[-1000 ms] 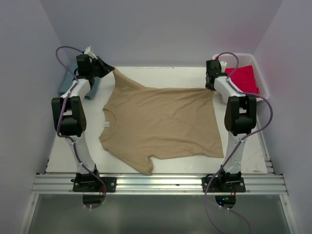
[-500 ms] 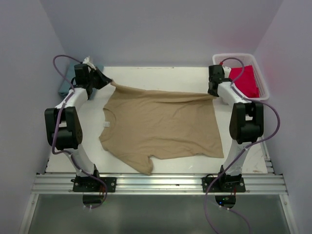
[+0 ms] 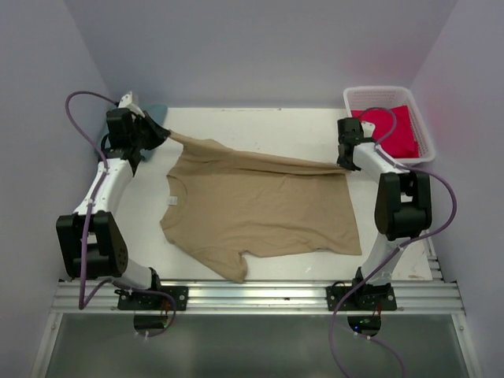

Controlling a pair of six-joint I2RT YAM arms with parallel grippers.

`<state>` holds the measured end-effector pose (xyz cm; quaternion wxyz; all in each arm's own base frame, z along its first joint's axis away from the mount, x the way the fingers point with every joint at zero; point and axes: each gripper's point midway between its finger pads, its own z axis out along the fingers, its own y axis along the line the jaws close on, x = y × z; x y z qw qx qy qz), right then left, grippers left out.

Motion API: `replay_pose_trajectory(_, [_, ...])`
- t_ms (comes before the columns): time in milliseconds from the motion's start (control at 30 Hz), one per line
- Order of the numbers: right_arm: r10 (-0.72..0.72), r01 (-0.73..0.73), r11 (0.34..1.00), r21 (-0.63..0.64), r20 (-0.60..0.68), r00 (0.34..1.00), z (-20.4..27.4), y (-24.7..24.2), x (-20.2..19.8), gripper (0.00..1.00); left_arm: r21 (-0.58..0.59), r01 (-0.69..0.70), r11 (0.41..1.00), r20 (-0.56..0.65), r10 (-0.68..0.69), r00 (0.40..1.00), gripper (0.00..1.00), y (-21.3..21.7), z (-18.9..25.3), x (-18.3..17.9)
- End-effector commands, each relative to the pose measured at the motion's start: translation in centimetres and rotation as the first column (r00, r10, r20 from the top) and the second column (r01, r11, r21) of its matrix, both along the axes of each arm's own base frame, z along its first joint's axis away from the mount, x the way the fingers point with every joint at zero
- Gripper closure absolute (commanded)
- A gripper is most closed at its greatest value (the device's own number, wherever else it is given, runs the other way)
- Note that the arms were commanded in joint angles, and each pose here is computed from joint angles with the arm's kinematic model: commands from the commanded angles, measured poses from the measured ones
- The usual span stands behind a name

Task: Fold and stack the t-shirts
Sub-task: Fold the flattened tshirt in 1/3 of the way

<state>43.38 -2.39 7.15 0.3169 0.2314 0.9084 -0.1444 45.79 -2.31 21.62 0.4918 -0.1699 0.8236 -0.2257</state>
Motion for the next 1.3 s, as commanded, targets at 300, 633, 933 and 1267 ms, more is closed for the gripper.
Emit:
replay_pose_trajectory(300, [-0.038, 0.037, 0.999, 0.021, 0.059, 0.998, 2.5, -0.1, -2.2, 1.0, 0.047, -0.048, 0.998, -0.126, 0.054, 0.991, 1.0, 1.1, -4.9, -6.0])
replay_pose_trajectory(633, [-0.053, 0.052, 0.998, 0.019, 0.044, 0.998, 2.2, -0.4, -4.4, 1.0, 0.077, -0.056, 0.995, -0.112, 0.064, 0.992, 1.0, 1.3, -3.5, -7.7])
replay_pose_trajectory(933, [-0.043, 0.043, 0.999, 0.026, -0.001, 0.999, 0.0, -0.2, -5.5, 1.0, 0.069, -0.053, 0.996, -0.18, 0.065, 0.982, 1.0, 1.0, -6.0, -9.8])
replay_pose_trajectory(1267, [-0.056, 0.057, 0.998, 0.033, -0.024, 0.998, 0.4, -0.2, -7.1, 0.19, 0.029, -0.142, 0.989, -0.112, 0.144, 0.983, 0.77, 1.0, -3.4, -13.7])
